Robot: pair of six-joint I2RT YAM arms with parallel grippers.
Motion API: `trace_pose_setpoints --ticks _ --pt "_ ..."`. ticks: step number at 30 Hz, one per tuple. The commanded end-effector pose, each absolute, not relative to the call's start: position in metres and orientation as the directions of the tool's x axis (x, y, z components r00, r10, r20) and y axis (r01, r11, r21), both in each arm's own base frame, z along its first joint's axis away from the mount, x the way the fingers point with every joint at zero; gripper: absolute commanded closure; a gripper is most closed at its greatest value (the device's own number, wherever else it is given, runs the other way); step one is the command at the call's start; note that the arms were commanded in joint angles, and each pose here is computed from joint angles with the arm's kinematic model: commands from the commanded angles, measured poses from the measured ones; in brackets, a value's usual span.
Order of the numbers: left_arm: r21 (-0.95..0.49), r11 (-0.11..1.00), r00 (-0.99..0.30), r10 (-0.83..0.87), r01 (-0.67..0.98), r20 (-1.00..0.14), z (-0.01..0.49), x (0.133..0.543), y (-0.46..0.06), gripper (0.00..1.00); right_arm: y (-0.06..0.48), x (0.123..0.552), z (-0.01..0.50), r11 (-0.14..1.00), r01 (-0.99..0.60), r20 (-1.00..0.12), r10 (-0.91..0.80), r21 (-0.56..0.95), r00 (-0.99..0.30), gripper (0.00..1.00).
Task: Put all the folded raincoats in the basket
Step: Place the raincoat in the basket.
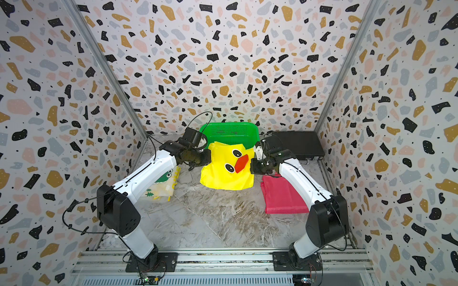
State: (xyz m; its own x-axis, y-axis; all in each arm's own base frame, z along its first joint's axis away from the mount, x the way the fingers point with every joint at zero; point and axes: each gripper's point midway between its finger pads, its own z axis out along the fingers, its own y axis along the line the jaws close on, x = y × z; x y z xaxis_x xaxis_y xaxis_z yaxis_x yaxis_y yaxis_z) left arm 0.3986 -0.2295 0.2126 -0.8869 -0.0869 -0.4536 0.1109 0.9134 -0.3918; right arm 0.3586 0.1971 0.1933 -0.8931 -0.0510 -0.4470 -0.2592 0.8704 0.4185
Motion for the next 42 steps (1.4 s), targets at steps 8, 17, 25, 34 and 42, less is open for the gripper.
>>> trace_pose_setpoints --ticks 8,17,25,34,42 --pt "-0.476 0.873 -0.866 -0.156 0.103 -0.474 0.228 0.475 -0.224 1.0 0.21 0.423 0.227 0.802 -0.34 -0.508 -0.053 0.491 -0.86 1.0" --pt "-0.496 0.858 -0.839 -0.166 0.137 -0.519 0.22 0.54 -0.23 1.0 0.212 0.487 0.215 0.788 -0.332 -0.516 -0.021 0.519 -0.856 1.0" --pt "-0.526 0.842 -0.809 -0.227 0.116 -0.542 0.204 0.581 -0.22 1.0 0.211 0.538 0.194 0.773 -0.319 -0.515 0.012 0.549 -0.857 1.0" --pt "-0.552 0.826 -0.774 -0.273 0.116 -0.571 0.186 0.619 -0.212 1.0 0.216 0.574 0.179 0.748 -0.307 -0.516 0.055 0.588 -0.855 1.0" --pt "-0.572 0.816 -0.739 -0.333 0.085 -0.586 0.172 0.643 -0.196 1.0 0.218 0.599 0.168 0.74 -0.275 -0.528 0.127 0.614 -0.84 1.0"
